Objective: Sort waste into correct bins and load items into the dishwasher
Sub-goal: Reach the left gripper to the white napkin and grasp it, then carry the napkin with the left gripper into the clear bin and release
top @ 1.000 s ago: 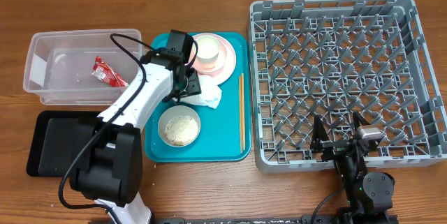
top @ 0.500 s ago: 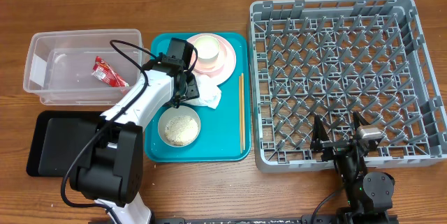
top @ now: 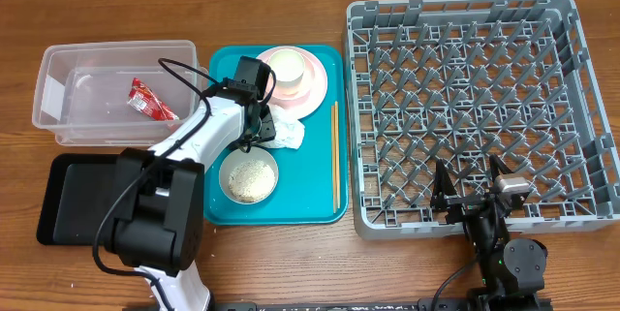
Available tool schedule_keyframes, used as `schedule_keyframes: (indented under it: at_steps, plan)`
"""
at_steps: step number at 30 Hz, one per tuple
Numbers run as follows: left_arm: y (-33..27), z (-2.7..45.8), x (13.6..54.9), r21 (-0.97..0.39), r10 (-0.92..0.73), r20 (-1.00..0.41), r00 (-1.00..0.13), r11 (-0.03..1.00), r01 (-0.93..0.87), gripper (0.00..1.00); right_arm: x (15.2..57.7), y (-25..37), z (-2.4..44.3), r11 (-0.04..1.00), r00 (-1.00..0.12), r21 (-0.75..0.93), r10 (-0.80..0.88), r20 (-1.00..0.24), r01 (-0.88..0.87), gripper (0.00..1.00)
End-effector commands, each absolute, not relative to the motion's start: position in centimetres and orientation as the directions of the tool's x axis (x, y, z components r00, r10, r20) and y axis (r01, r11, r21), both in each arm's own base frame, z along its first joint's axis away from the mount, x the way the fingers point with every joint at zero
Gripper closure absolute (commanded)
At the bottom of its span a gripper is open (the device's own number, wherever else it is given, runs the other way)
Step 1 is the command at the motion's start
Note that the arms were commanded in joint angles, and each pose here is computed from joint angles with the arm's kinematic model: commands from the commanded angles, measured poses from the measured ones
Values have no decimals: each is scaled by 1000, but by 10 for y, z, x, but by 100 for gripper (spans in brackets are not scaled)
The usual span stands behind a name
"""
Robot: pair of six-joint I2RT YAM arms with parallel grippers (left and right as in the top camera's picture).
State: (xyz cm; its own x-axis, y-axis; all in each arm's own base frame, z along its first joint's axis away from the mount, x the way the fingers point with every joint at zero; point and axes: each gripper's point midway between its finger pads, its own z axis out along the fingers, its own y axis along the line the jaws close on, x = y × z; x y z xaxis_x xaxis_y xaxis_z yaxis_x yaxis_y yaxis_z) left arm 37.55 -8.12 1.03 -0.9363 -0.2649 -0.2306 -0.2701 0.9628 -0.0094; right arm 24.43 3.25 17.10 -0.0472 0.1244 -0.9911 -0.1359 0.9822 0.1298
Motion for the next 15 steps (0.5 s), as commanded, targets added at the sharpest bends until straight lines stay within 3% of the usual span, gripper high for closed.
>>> schedule_keyframes:
  at_steps: [1, 5, 10, 15]
  plan:
    - [-77, 5, 374, 10, -277, -231, -933, 958, -287, 63, 245, 29, 170, 984, -40, 134, 130, -991, -119, 0]
    - [-77, 5, 375, 9, -274, -236, -932, 959, -285, 81, 245, 29, 170, 984, -40, 134, 130, -991, -119, 0]
    - [-79, 17, 384, 6, -242, -254, -936, 968, -252, 96, 245, 29, 170, 984, -40, 134, 130, -991, -119, 0]
    - [-85, 63, 406, -22, -227, -312, -923, 973, -232, 96, 245, 29, 170, 984, -40, 134, 130, -991, -119, 0]
